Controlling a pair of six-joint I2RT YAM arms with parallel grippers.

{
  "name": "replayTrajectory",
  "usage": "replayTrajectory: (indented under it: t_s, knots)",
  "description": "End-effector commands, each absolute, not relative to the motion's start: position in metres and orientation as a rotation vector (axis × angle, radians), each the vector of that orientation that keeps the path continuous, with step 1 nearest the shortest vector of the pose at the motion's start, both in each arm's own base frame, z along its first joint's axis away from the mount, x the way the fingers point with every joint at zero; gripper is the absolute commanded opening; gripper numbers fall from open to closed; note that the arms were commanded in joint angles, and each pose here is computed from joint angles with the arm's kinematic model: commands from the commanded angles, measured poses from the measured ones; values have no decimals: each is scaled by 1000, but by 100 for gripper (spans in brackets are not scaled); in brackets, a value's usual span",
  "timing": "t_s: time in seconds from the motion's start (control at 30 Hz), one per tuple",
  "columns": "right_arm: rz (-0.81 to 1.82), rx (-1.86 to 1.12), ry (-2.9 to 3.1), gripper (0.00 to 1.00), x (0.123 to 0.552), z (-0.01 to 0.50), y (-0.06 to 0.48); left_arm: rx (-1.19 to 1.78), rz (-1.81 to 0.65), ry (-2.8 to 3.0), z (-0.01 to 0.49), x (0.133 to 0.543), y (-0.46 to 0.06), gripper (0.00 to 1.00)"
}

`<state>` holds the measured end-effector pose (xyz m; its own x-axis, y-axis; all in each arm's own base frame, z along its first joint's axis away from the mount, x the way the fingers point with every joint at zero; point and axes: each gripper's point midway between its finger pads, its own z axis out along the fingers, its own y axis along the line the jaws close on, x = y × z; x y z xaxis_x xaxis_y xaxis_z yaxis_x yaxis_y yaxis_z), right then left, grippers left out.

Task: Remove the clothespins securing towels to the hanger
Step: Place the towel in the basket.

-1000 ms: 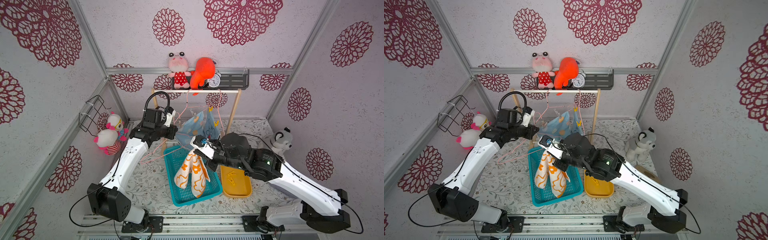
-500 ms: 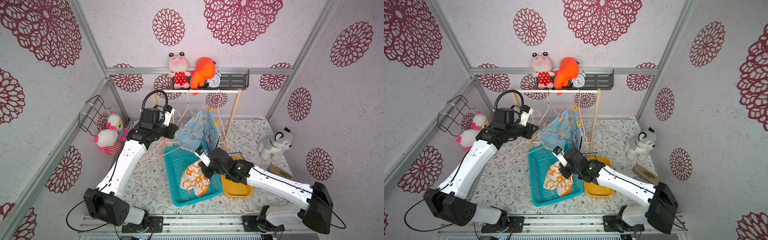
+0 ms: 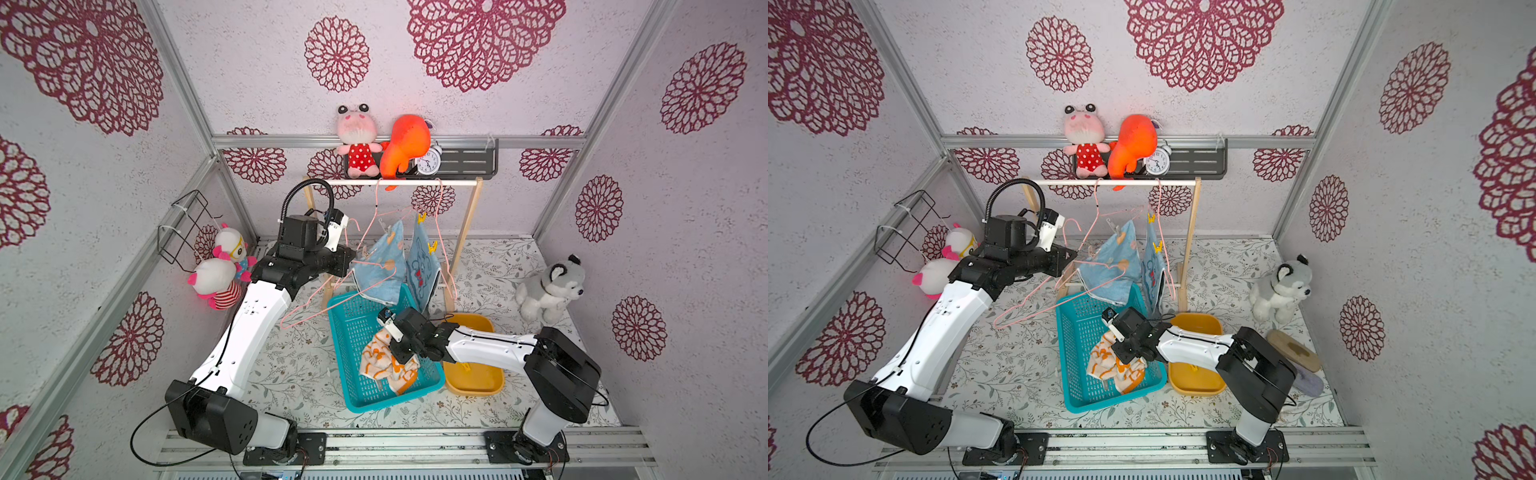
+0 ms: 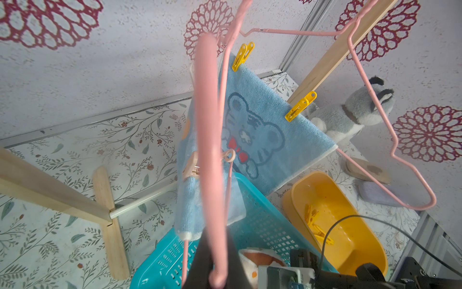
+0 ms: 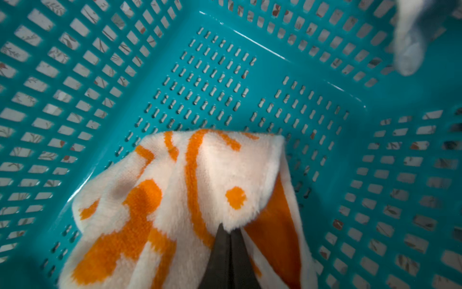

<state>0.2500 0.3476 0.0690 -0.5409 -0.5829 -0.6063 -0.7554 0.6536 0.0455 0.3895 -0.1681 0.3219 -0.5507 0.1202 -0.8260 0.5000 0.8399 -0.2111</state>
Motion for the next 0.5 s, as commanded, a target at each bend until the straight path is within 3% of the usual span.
replayTrajectory:
  t_s: [0.0,0.33,0.47]
  knots:
    - [441,-1002,2303,0,256,72,356,443,-552,2066,338,388,-166,0]
    - [312,-986,2346,1,275,44,359,451,-555,2070,336,387,-168,0]
    - [262,-969,2344,22,281,48,356,455,-558,2070,337,387,-168,0]
